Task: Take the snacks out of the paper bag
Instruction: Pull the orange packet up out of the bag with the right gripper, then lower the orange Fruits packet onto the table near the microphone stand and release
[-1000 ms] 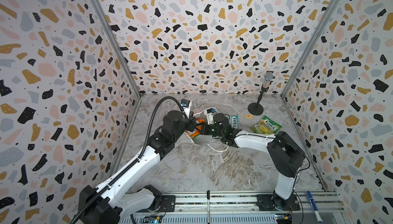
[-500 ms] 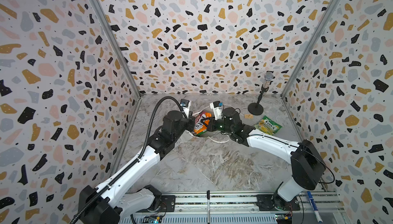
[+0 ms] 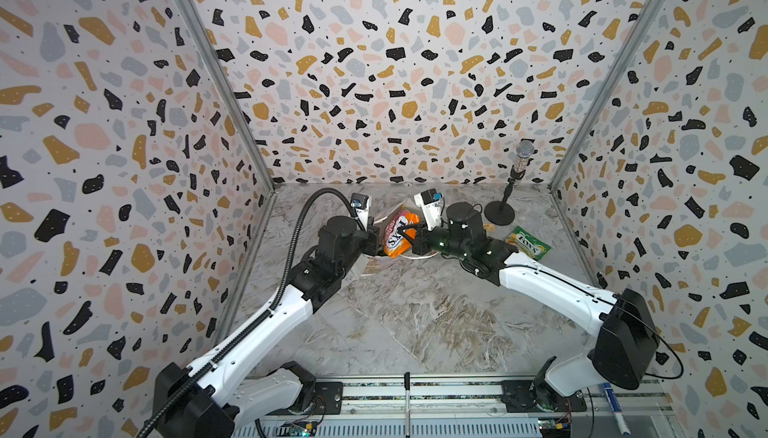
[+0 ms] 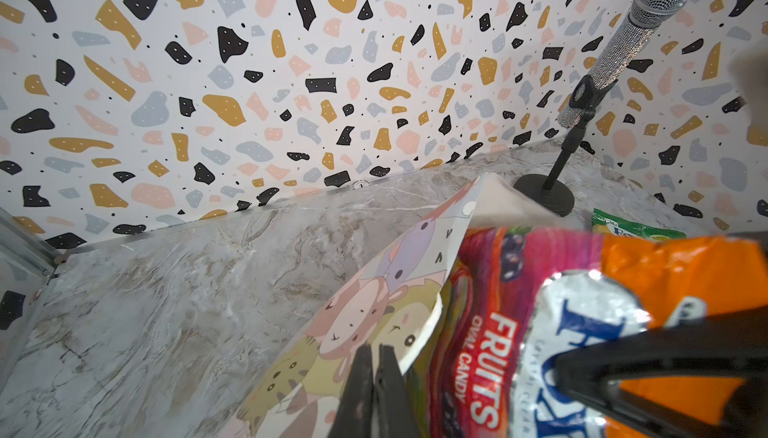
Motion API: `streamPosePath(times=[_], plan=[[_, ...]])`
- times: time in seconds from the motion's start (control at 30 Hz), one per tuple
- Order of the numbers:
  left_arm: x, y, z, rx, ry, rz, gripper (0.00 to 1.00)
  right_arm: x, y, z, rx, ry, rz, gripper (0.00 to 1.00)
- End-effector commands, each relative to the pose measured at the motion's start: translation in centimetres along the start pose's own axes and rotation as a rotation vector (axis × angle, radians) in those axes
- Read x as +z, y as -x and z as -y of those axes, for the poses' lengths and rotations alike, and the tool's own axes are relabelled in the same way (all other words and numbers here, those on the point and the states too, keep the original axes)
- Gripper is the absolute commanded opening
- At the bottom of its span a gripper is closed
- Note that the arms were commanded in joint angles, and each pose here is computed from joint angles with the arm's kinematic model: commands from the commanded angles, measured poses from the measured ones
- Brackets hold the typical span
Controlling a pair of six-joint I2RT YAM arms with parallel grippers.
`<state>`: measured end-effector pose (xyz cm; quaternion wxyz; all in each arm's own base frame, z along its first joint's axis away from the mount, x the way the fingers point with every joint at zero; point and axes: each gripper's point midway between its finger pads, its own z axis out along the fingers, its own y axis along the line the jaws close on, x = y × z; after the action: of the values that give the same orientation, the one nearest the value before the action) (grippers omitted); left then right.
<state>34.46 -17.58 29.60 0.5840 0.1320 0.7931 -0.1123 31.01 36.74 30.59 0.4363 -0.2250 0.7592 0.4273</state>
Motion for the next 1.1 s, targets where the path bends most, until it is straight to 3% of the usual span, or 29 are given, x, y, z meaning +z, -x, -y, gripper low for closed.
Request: streamPosePath(times=[0.0,0.4,0.67,0.83,1.07], plan=[[-0.2,0.1,-0.4,-0.004,0.013,0.007,0.00,-2.8,5.3,-2.9,-0.091,0.045,0.124,0.00],[-0.4,0.3,-0.4,0.000,0.013,0.011,0.00,-8.5,12.9,-3.4,-0.200,-0.086,0.299,0.00],[-0.5,0.4,-0.4,0.001,0.014,0.013,0.00,-12.9,15.4,-0.7,-0.208,-0.236,0.364,0.00],[-0.5,0.4,-0.4,0.002,0.011,0.015,0.00,-15.2,14.3,3.4,-0.177,-0.375,0.329,0.00],[-0.6,0.4,-0.4,0.003,0.016,0.014,0.00,-18.7,8.4,10.0,-0.076,-0.529,0.197,0.00]])
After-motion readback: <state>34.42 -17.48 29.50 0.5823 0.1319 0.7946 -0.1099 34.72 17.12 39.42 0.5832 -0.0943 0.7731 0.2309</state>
